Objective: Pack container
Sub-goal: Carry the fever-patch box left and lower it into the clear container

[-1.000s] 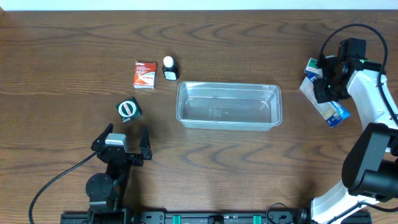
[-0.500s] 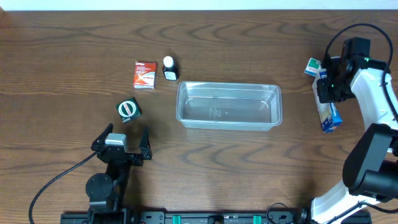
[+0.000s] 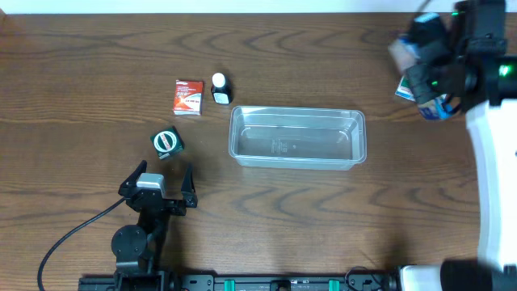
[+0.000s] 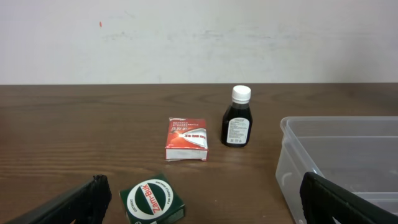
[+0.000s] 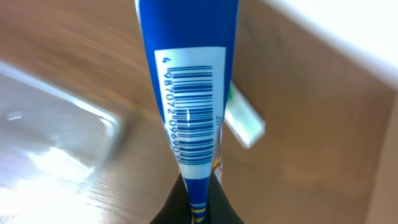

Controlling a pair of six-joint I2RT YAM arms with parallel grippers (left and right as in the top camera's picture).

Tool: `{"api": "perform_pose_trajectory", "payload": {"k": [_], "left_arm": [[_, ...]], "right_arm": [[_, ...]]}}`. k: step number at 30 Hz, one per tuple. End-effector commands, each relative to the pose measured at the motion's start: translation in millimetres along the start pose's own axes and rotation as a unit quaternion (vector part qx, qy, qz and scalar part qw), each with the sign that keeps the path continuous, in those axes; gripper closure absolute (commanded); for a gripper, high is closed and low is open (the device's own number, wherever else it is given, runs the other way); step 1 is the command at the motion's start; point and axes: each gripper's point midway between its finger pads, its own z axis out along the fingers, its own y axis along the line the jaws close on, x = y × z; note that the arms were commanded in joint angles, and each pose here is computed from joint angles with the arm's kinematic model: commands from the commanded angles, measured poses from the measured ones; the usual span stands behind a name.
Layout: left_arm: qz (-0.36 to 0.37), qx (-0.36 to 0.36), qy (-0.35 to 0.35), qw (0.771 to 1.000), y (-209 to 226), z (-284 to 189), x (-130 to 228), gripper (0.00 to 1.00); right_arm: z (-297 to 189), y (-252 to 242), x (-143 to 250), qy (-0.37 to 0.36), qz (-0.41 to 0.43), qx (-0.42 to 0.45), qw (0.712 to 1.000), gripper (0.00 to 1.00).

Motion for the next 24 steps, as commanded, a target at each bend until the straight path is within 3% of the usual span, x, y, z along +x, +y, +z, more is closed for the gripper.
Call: {"api": "perform_pose_trajectory", "payload": {"k": [1, 7, 17, 24], "left_arm": [[0.003, 0.0, 0.022, 1.0, 0.9, 0.9, 15.7, 0.02], [0.003, 0.0, 0.022, 1.0, 0.9, 0.9, 15.7, 0.02], [0.003, 0.0, 0.022, 1.0, 0.9, 0.9, 15.7, 0.02], [0.003, 0.0, 0.022, 1.0, 0.9, 0.9, 15.7, 0.02]], "right_arm": [[-33.7, 39.0, -24.2, -0.05, -0.149, -0.011, 0.987, 0.99], [-42.9, 87.0, -26.2, -0.041, -0.244, -0.021, 0.969, 0.99], [-15.8, 140.9, -7.0, 0.016, -0.365, -0.025, 0.93, 0.99], [15.9, 173.6, 2.2, 0.019, -0.401, -0.026, 0.916, 0.99]]}}
